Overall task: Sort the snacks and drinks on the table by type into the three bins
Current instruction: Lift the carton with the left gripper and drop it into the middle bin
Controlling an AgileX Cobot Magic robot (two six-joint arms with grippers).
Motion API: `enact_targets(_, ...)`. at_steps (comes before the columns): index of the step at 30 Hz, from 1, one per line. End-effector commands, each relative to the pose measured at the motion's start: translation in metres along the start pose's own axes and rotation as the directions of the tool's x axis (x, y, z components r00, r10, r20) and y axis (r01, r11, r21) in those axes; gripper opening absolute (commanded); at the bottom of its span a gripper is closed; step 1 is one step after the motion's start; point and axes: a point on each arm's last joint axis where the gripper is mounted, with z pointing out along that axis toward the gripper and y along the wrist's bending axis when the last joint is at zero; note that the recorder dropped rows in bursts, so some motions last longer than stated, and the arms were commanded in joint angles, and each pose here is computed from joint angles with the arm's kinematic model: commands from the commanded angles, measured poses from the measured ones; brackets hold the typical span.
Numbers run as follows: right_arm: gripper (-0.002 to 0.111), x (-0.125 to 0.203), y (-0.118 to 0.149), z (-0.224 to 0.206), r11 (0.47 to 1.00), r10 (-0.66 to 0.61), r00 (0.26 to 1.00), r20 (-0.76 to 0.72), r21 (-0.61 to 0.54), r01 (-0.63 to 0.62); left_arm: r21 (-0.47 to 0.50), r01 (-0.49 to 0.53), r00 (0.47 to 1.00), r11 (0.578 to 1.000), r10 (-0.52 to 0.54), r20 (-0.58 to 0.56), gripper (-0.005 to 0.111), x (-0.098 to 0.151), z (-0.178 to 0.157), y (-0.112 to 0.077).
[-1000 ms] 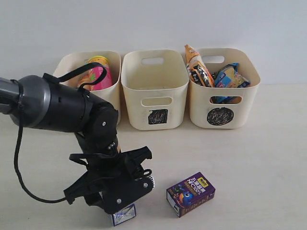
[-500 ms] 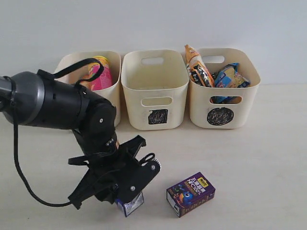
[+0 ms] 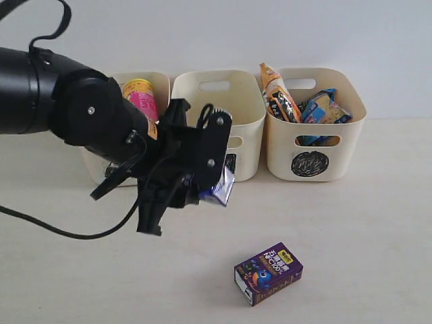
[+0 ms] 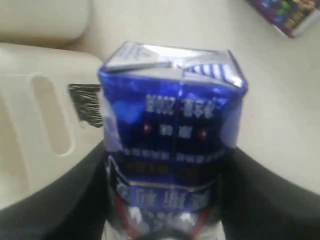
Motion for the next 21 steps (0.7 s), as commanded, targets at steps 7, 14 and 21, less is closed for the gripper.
enact_targets(7,0.0,0.001,0.0,0.0,1.0,-0.007,1.0,0.008,0.004,0.007,-0.342,0.289,0.945,0.894,-0.21,0.249,0.004,-0.009,-0.022,0.04)
enact_targets(14,0.0,0.001,0.0,0.0,1.0,-0.009,1.0,0.008,0.004,0.009,-0.405,0.606,0.779,0.684,-0.408,0.476,0.004,0.01,-0.022,0.071)
enact_targets(21,0.0,0.001,0.0,0.0,1.0,-0.007,1.0,0.008,0.004,0.007,-0.407,0.666,0.733,0.626,-0.446,0.513,0.004,0.016,0.003,0.102)
